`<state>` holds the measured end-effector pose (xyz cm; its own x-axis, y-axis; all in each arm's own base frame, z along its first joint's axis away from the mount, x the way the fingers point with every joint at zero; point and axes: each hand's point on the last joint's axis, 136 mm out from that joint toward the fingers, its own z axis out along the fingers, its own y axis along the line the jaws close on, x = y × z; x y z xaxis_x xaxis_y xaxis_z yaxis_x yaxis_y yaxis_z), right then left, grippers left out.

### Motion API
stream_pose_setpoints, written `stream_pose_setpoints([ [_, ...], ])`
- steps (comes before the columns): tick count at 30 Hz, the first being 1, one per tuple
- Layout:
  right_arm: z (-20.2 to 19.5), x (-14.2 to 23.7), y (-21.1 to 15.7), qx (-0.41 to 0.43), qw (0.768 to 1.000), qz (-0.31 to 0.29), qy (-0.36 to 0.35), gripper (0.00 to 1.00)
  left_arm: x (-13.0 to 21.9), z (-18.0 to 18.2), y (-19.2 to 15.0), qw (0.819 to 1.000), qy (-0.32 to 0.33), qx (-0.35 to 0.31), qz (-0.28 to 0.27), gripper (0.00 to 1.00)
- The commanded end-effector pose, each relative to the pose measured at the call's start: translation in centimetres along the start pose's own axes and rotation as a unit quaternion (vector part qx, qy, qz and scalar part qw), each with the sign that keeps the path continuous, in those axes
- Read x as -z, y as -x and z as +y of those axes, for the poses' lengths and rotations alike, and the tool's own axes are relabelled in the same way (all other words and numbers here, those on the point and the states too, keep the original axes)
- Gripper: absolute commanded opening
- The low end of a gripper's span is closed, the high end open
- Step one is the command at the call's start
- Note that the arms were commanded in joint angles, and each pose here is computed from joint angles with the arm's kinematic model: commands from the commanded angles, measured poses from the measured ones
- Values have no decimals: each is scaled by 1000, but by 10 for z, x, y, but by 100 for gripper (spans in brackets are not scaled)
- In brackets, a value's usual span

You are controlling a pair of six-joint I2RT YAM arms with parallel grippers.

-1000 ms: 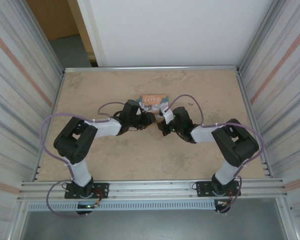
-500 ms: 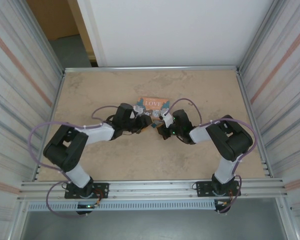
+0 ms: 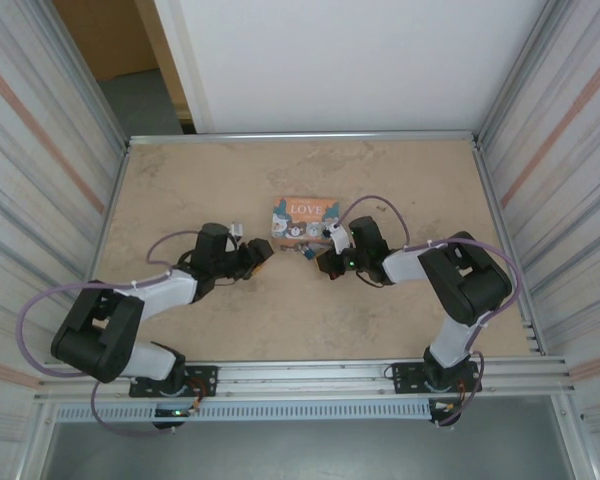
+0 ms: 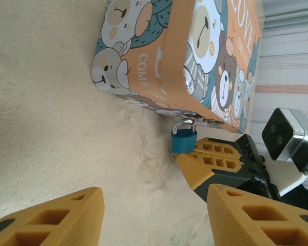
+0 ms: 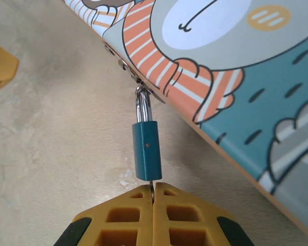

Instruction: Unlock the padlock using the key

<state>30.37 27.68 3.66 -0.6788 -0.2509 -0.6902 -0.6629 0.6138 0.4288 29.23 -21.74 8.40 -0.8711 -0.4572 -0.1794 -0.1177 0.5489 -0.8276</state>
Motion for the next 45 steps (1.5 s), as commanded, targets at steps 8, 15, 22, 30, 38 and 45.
stream_pose_setpoints([
  [8, 23, 12, 17, -97, 994, 17, 53, 0, 0, -7, -6, 998, -49, 25, 1, 55],
  [15, 33, 13, 24, -150, 986, 14, 74, 0, -12, -14, -11, 997, -65, 30, 11, 55],
  [22, 37, 13, 28, -179, 981, 16, 68, 0, -30, -22, -17, 995, -86, 39, 24, 54],
  [30, 44, 14, 29, -231, 971, 12, 64, 0, -48, -28, -21, 992, -112, 51, 34, 52],
  [38, 52, 7, 28, -267, 961, 16, 65, 0, -65, -30, -20, 985, -148, 77, 32, 44],
  [45, 55, 8, 33, -275, 959, 10, 66, 0, -78, -29, -23, 982, -162, 91, 32, 36],
])
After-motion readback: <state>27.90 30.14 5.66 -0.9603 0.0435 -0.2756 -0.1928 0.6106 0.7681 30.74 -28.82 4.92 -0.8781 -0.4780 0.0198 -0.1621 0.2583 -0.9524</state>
